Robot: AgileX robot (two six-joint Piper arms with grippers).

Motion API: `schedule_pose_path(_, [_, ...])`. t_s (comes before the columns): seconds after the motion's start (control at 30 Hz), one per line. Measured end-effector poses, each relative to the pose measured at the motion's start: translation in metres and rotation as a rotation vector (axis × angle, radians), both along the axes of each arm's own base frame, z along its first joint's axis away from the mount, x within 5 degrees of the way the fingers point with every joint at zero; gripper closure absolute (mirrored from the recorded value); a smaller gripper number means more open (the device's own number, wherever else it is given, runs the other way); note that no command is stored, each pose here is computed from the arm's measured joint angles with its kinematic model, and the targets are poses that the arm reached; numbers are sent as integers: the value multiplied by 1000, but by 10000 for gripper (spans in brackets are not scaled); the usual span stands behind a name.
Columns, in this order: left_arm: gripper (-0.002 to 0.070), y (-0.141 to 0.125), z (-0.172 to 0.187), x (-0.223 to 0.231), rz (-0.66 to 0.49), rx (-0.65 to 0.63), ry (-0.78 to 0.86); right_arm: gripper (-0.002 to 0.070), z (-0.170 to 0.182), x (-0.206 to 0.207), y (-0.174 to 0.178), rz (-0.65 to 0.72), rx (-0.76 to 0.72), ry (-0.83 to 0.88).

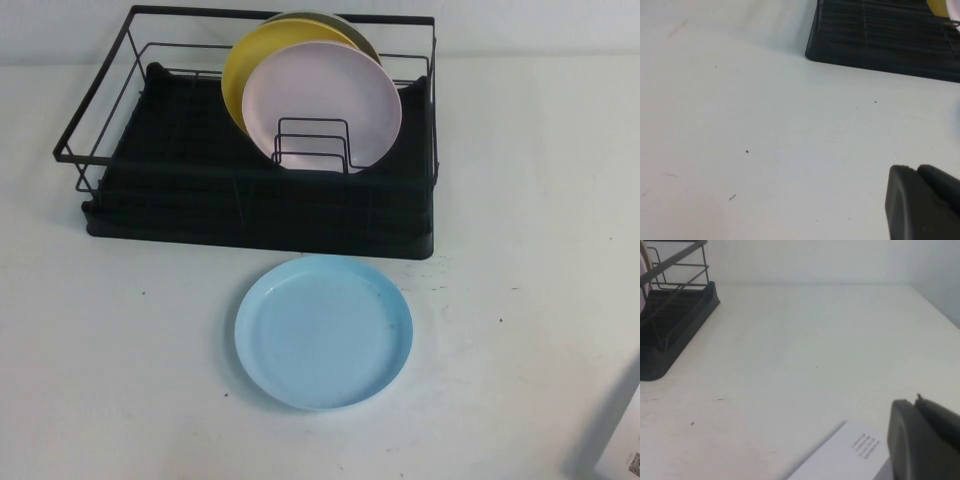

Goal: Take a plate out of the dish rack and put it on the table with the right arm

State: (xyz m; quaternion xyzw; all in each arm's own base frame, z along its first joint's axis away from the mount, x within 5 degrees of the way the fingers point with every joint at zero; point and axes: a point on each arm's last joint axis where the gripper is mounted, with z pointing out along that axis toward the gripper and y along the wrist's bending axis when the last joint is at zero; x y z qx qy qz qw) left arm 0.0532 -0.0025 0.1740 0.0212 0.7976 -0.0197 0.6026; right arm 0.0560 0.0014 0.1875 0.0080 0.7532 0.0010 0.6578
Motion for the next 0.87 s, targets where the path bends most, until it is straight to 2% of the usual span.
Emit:
schedule_pose_path(0.3, [679, 0, 0, 0, 0, 0, 0, 694, -15, -2, 4, 41, 10, 140])
schedule_pose_path(0.63, [679, 0, 0, 0, 0, 0, 0, 694, -15, -3, 10, 154, 2, 149])
schedule_pose_path(0.87, [679, 0, 0, 0, 0, 0, 0, 694, -15, -4, 10, 162, 2, 148])
